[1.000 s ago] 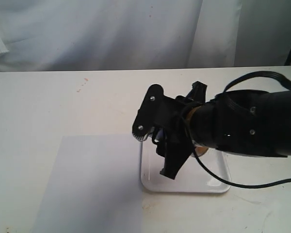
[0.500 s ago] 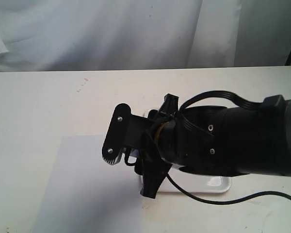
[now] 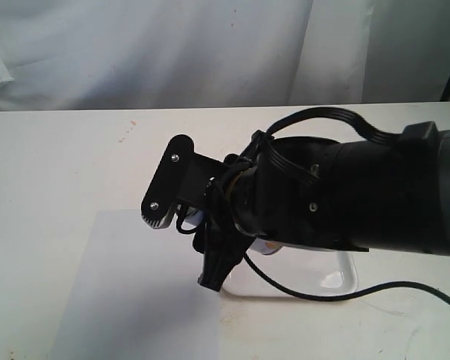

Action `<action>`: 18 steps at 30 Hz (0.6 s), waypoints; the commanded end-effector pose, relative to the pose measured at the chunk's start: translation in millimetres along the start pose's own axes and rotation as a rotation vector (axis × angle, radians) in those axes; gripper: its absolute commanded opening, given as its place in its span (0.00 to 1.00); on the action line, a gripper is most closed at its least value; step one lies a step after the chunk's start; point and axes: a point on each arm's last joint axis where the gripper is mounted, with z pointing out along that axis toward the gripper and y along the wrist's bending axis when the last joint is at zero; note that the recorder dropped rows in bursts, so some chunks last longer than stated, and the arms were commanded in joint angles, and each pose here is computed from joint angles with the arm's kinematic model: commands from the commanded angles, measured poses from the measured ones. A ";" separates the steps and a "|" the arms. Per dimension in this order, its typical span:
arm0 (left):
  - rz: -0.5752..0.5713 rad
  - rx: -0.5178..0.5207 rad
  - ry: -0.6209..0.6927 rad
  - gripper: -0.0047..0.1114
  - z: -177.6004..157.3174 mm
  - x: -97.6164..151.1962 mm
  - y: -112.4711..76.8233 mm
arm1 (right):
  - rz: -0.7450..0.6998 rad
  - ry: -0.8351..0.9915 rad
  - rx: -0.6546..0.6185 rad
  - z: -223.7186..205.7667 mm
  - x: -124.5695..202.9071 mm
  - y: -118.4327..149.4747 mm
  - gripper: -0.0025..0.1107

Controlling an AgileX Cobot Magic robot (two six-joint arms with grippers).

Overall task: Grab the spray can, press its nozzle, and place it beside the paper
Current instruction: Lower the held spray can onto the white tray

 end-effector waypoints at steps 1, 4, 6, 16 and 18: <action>0.001 0.000 -0.006 0.04 0.1 0.7 0.1 | -0.001 -0.043 -0.018 -5.6 -8.4 4.3 0.02; 0.001 0.000 -0.006 0.04 0.1 0.7 0.1 | 0.011 -0.044 -0.032 -6.7 -9.6 7.8 0.02; 0.001 0.000 -0.006 0.04 0.1 0.7 0.1 | 0.006 -0.044 -0.034 -7.1 -10.0 9.1 0.02; -0.058 0.026 -0.464 0.04 -9.5 -39.5 -1.0 | -0.031 -0.069 -0.055 -7.4 -12.4 11.3 0.02; -0.058 0.028 -0.555 0.04 -13.6 -46.7 -0.9 | -0.042 -0.084 -0.076 -8.1 -14.1 14.2 0.02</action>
